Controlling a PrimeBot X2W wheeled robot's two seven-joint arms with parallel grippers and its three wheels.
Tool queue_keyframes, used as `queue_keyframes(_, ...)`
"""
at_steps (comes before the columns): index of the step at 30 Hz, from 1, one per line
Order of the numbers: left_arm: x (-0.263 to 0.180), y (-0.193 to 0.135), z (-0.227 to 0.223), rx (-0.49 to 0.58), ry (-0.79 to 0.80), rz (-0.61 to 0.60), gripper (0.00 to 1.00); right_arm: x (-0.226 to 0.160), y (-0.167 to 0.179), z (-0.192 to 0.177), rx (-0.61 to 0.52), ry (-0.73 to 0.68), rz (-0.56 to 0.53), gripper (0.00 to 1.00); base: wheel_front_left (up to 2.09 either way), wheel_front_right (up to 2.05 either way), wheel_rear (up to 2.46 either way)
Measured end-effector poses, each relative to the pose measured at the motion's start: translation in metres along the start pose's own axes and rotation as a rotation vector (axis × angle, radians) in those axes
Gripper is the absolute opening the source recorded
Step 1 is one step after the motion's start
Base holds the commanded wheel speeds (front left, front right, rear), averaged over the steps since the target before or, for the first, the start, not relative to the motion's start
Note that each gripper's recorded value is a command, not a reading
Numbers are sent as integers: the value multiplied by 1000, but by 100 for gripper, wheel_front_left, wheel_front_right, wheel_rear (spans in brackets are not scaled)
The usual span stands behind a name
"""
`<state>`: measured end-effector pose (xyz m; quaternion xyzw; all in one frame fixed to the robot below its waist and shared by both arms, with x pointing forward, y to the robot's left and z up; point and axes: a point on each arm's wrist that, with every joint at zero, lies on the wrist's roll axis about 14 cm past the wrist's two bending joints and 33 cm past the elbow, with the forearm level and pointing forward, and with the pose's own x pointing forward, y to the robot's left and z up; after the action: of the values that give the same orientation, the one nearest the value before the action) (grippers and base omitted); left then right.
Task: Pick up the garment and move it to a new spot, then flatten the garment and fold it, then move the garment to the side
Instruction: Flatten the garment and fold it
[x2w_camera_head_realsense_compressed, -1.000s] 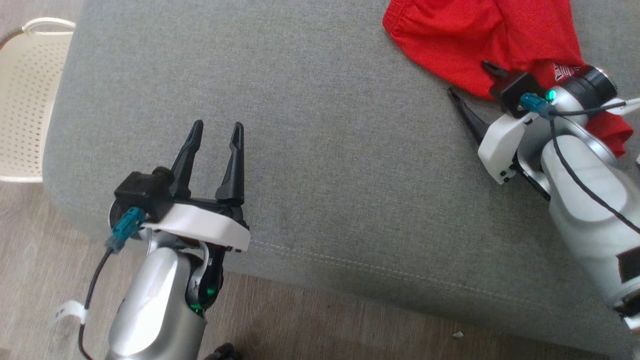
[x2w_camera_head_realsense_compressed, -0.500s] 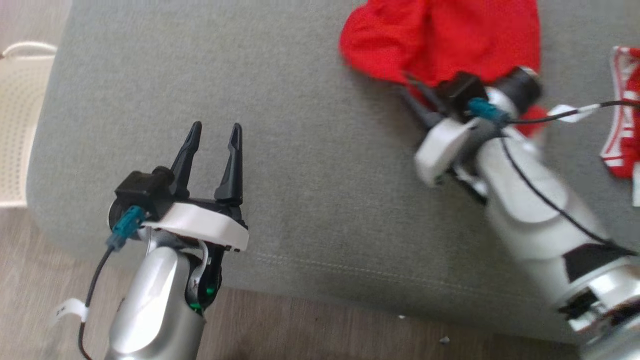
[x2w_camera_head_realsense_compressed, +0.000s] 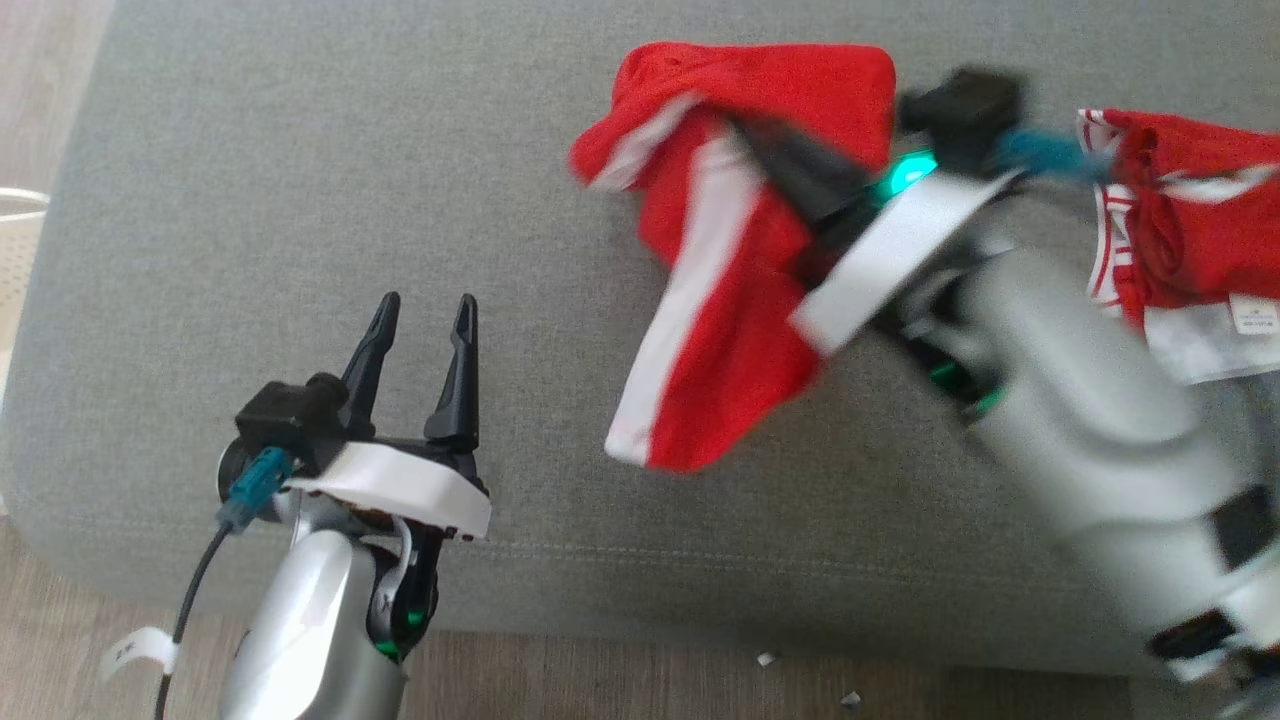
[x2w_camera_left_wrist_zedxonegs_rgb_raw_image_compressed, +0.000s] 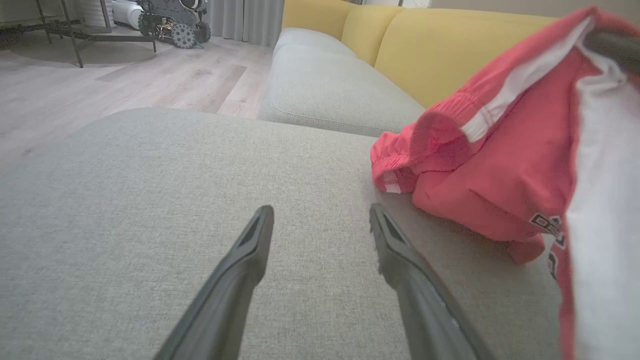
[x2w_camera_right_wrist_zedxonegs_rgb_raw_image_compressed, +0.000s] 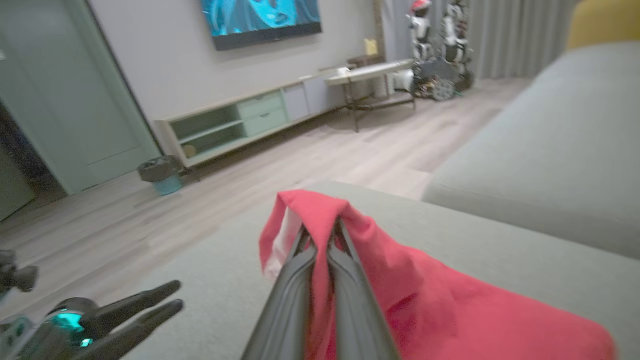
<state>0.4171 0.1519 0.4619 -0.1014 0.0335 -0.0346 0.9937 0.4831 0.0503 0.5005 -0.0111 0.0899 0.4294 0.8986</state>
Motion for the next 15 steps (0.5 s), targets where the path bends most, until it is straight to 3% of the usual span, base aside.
queue_keyframes(4, 2, -1, -6, -2, 17, -7, 100, -19, -61, -31, 166, 129, -158, 0, 0, 0, 0)
queue_keyframes(12, 6, 4, -19, 12, 54, -2, 100, -41, -107, -116, 120, 416, -283, 0, 0, 0, 0)
queue_keyframes(13, 6, 5, -22, 12, 60, 1, 100, -41, -112, -119, 109, 423, -294, 7, 0, 0, 0)
queue_keyframes(14, 6, 5, -24, 13, 67, 1, 100, -41, -118, -120, 89, 426, -306, 45, 0, 0, 0)
queue_keyframes(15, 7, 5, -26, 12, 73, 0, 100, -41, -125, -120, 67, 423, -323, 100, 0, 0, 0)
